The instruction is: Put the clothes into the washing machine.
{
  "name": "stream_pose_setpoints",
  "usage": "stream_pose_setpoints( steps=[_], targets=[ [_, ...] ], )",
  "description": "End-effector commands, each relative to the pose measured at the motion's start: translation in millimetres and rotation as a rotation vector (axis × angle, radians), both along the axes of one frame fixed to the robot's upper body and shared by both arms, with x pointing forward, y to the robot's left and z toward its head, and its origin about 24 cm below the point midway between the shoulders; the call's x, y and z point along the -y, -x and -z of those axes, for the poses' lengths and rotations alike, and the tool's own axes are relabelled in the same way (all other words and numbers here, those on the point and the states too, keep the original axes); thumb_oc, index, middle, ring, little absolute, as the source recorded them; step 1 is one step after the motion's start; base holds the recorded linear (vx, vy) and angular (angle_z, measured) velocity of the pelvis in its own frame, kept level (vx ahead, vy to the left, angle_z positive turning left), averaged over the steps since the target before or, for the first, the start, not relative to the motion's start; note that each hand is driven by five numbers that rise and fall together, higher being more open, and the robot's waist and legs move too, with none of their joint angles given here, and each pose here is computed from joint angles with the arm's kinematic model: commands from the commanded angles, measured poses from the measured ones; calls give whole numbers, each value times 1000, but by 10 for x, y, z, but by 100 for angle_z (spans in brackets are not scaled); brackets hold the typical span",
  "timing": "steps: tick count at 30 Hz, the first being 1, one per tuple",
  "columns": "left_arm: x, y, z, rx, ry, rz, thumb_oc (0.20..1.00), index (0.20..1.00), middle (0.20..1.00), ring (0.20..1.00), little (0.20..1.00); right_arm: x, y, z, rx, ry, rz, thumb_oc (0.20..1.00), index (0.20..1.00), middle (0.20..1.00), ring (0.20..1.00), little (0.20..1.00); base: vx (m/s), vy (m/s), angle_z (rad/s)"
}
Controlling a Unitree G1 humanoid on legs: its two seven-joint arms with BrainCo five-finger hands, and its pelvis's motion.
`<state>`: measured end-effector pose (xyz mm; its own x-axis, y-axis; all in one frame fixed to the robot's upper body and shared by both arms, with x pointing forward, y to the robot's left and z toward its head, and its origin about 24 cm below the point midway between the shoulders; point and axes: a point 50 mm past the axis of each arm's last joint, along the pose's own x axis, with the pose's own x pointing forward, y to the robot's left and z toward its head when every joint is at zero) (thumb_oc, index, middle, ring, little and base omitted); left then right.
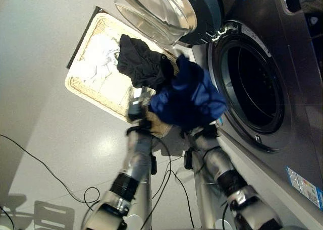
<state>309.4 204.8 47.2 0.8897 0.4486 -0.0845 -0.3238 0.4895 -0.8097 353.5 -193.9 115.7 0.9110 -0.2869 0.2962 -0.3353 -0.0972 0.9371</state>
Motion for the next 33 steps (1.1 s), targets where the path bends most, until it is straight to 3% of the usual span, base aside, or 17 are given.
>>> stream_pose_setpoints(
  steps=[1,12,15,16,17,18,19,20,22,26,33],
  targets=[
    [-73,1,-206,121,-63,-4,1000,1000,1000,1000,1000,44,60,-3,-37,-57,28,200,200,200,200,200,7,-80,4],
    [-184,-85,-303,107,-232,42,1000,1000,1000,1000,1000,887,74,-359,-92,-176,390,200,200,200,200,200,4,-68,0],
    [-280,-20,-236,93,-264,55,1000,1000,1000,1000,1000,1264,300,-515,-76,-307,611,200,200,200,200,200,18,-33,0],
    [-324,3,-223,95,-273,67,1000,1000,1000,1000,1000,1451,501,-588,-43,-404,786,200,200,200,200,200,0,0,0],
    [-331,13,-206,89,-276,74,1000,1000,1000,1000,1000,1486,569,-609,-22,-430,840,200,200,200,200,200,0,0,0],
    [-372,48,-172,73,-283,82,1000,1000,1000,1000,1000,1631,829,-610,23,-535,1031,200,200,200,200,200,0,0,0],
    [-372,46,-178,73,-284,85,1000,1000,1000,1000,1000,1646,866,-622,32,-556,1057,200,200,200,200,200,-15,11,-7],
    [-359,45,-176,59,-280,102,1000,1000,1000,1000,1000,1686,972,-689,88,-598,1116,325,325,325,325,325,0,-6,-8],
    [-333,33,-190,51,-295,120,1000,1000,1000,1000,1000,1732,1014,-766,121,-608,1127,1000,1000,1000,1000,1000,3,-6,-12],
    [-240,1,-216,46,-321,162,1000,1000,1000,1000,1000,1676,937,-826,117,-637,1037,1000,1000,1000,1000,1000,-4,-8,-6],
    [97,-41,-236,45,-389,268,1000,1000,1000,1000,1000,1312,495,-578,-95,-535,804,1000,1000,1000,1000,1000,0,0,0]
  ],
)
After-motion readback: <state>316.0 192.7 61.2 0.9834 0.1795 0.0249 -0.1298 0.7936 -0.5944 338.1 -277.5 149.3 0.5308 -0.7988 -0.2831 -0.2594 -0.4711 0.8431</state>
